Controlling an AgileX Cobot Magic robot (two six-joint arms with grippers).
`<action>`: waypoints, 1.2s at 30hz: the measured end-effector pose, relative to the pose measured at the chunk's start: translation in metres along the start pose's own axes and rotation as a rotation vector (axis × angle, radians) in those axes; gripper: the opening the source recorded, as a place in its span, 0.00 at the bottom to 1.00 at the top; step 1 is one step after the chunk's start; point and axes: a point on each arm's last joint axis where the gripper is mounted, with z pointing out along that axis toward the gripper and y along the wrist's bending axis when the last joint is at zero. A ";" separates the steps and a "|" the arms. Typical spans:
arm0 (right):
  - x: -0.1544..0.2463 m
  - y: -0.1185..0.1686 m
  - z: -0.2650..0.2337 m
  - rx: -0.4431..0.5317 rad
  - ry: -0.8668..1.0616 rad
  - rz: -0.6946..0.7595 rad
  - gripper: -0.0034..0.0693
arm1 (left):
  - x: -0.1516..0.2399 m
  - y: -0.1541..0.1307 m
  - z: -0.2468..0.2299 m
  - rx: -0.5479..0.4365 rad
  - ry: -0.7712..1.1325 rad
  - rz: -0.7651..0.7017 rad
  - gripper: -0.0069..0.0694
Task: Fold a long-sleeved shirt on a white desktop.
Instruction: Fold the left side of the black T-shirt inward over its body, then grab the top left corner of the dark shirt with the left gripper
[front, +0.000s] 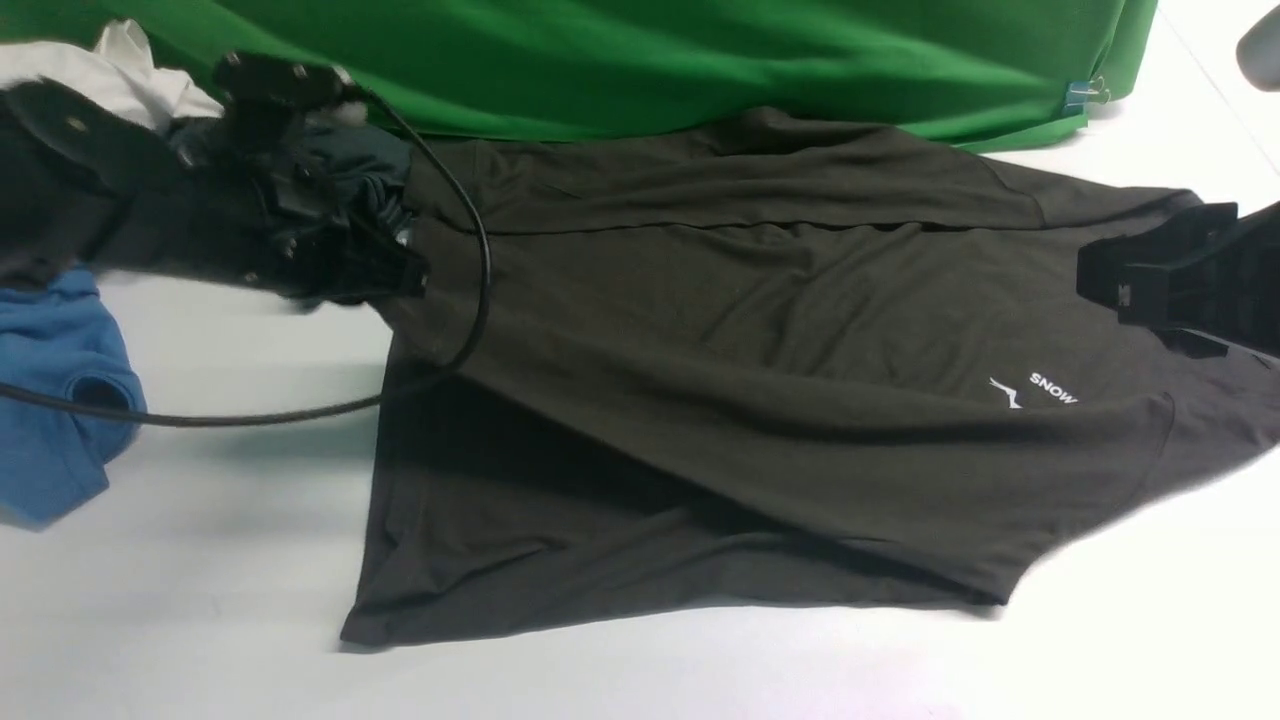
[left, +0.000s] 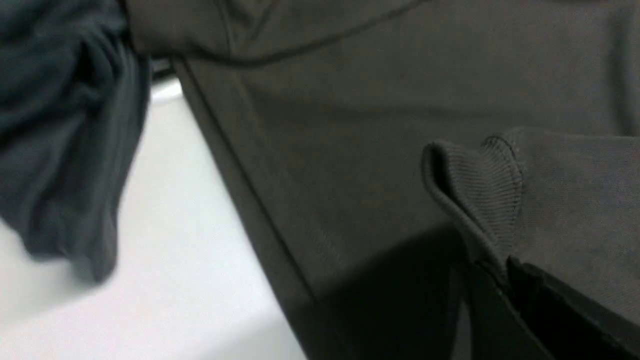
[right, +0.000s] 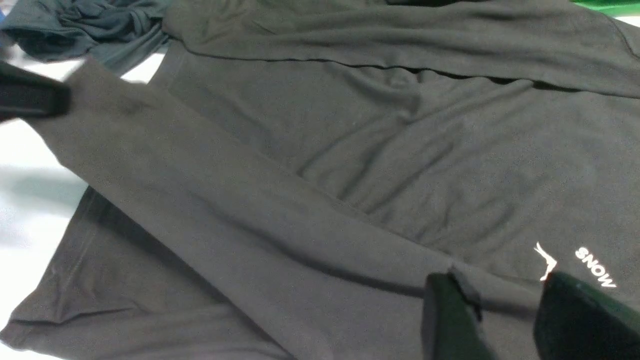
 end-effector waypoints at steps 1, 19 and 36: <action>0.000 0.000 0.000 0.000 0.000 0.000 0.38 | 0.005 0.002 0.008 0.005 0.026 -0.025 0.15; 0.000 0.002 0.003 -0.025 0.005 -0.112 0.67 | -0.019 0.035 0.028 -0.181 0.025 -0.509 0.85; -0.012 0.014 0.026 -0.089 0.016 -0.141 0.69 | -0.080 0.077 0.109 0.000 0.034 -0.826 0.83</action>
